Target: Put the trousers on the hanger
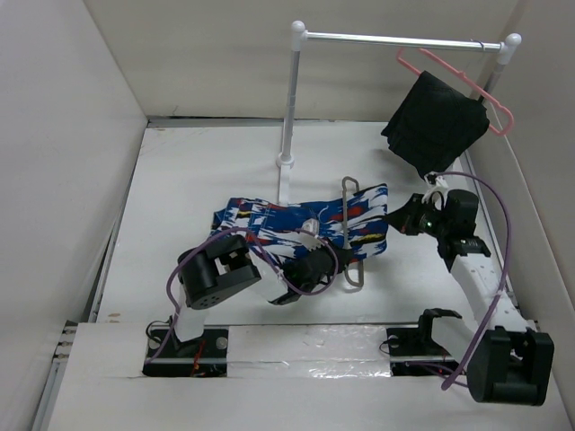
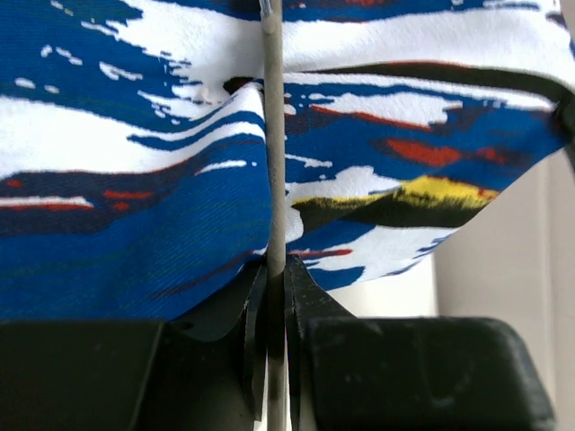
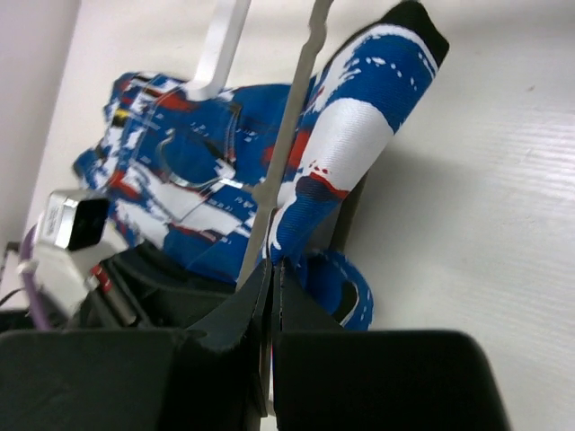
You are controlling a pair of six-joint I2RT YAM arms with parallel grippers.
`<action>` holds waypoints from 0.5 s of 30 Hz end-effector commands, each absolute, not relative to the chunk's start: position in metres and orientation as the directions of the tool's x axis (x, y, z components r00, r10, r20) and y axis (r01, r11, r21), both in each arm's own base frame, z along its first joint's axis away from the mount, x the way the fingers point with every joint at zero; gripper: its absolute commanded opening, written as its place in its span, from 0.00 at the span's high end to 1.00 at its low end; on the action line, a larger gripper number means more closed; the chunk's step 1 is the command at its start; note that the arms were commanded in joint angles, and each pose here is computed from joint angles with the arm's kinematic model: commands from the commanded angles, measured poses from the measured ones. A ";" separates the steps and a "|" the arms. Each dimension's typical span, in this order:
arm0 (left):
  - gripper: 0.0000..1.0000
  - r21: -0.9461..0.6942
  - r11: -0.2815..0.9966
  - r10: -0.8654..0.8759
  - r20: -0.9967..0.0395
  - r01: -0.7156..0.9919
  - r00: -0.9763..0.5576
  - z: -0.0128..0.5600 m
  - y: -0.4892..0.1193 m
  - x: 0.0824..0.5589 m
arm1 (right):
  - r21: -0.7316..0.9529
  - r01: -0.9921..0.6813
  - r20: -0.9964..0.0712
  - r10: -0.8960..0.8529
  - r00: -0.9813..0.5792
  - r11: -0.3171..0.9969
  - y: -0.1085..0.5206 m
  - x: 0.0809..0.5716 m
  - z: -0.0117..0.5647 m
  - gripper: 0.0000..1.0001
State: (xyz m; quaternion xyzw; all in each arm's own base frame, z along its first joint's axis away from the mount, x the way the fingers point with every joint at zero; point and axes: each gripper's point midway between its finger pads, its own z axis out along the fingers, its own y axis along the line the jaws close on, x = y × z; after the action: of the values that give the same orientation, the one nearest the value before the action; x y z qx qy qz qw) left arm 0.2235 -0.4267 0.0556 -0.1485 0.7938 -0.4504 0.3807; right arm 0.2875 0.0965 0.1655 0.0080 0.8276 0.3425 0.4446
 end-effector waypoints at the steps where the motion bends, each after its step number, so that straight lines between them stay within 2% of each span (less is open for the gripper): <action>1: 1.00 -0.636 0.770 -0.449 -0.604 0.058 -0.659 -0.004 -0.399 0.222 | 0.468 -0.412 -0.863 0.304 -0.403 0.781 0.092 0.321 0.213 1.00; 4: 1.00 -0.624 0.781 -0.461 -0.584 0.006 -0.668 -0.021 -0.389 0.224 | 0.452 -0.413 -0.875 0.302 -0.379 0.791 0.089 0.323 0.227 1.00; 8: 1.00 -0.631 0.771 -0.531 -0.557 -0.091 -0.639 -0.030 -0.337 0.229 | 0.409 -0.316 -0.894 0.305 -0.328 0.856 0.059 0.318 0.246 1.00; 10: 1.00 -0.626 0.771 -0.549 -0.565 -0.112 -0.616 -0.027 -0.323 0.236 | 0.404 -0.292 -0.905 0.333 -0.264 0.867 0.044 0.312 0.259 1.00; 15: 1.00 -0.586 0.802 -0.530 -0.610 -0.115 -0.589 -0.017 -0.301 0.234 | 0.436 -0.249 -0.891 0.377 -0.251 0.865 0.021 0.306 0.257 1.00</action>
State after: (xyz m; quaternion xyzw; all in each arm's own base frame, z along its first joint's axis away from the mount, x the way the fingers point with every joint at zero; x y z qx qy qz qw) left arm 0.2296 -0.3725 0.0384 -0.1893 0.8074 -0.4067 0.3833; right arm 0.2855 0.0521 0.1899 0.0586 0.8088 0.3040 0.5000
